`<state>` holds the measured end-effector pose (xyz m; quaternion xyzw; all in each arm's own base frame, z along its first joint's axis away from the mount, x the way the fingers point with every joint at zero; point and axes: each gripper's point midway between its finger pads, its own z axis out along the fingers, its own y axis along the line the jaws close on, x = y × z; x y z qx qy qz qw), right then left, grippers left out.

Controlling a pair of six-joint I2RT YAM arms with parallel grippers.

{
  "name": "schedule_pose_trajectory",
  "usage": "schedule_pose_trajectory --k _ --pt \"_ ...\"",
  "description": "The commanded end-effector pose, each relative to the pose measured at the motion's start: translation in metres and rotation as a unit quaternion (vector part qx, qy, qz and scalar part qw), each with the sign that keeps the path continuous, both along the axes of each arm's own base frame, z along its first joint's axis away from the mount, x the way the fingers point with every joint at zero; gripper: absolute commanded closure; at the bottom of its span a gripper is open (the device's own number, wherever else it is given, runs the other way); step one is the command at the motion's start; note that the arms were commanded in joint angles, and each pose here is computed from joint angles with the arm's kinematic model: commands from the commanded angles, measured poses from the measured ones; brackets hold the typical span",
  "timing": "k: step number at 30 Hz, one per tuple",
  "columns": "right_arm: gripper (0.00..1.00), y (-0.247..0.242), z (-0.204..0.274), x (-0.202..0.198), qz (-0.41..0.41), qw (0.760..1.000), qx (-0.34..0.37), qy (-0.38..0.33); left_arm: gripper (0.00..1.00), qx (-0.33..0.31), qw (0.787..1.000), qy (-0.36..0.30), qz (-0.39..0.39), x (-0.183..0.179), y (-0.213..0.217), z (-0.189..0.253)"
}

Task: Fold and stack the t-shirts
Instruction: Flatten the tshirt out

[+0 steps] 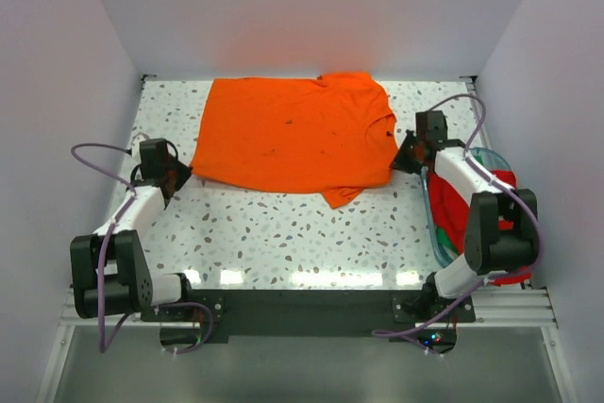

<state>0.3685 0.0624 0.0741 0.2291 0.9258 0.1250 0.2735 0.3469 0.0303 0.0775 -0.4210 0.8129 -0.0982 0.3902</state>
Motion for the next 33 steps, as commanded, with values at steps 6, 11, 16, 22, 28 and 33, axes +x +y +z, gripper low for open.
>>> schedule_pose_trajectory --k 6,11,16,22,28,33 --pt "0.92 0.005 0.066 0.069 -0.003 0.997 0.012 -0.074 1.00 0.023 0.999 -0.038 -0.010 0.039 0.009 0.033" --pt "0.93 0.008 0.058 0.087 0.005 0.999 0.011 -0.047 1.00 0.015 0.999 -0.028 -0.022 0.059 0.008 0.027" --pt "0.80 0.021 0.062 0.056 0.028 0.997 -0.012 -0.065 1.00 0.002 0.999 -0.025 -0.031 0.063 0.002 0.015" --pt "0.67 0.067 0.020 -0.022 0.101 0.988 -0.099 -0.056 1.00 -0.008 0.999 -0.018 -0.032 0.061 0.000 0.007" --pt "0.59 0.102 -0.004 -0.058 0.171 0.970 -0.158 -0.074 1.00 -0.012 0.999 -0.013 -0.029 0.051 -0.002 0.004" --pt "0.58 0.128 -0.006 -0.056 0.222 0.954 -0.180 -0.088 1.00 -0.014 0.999 -0.014 -0.027 0.043 -0.003 0.003"
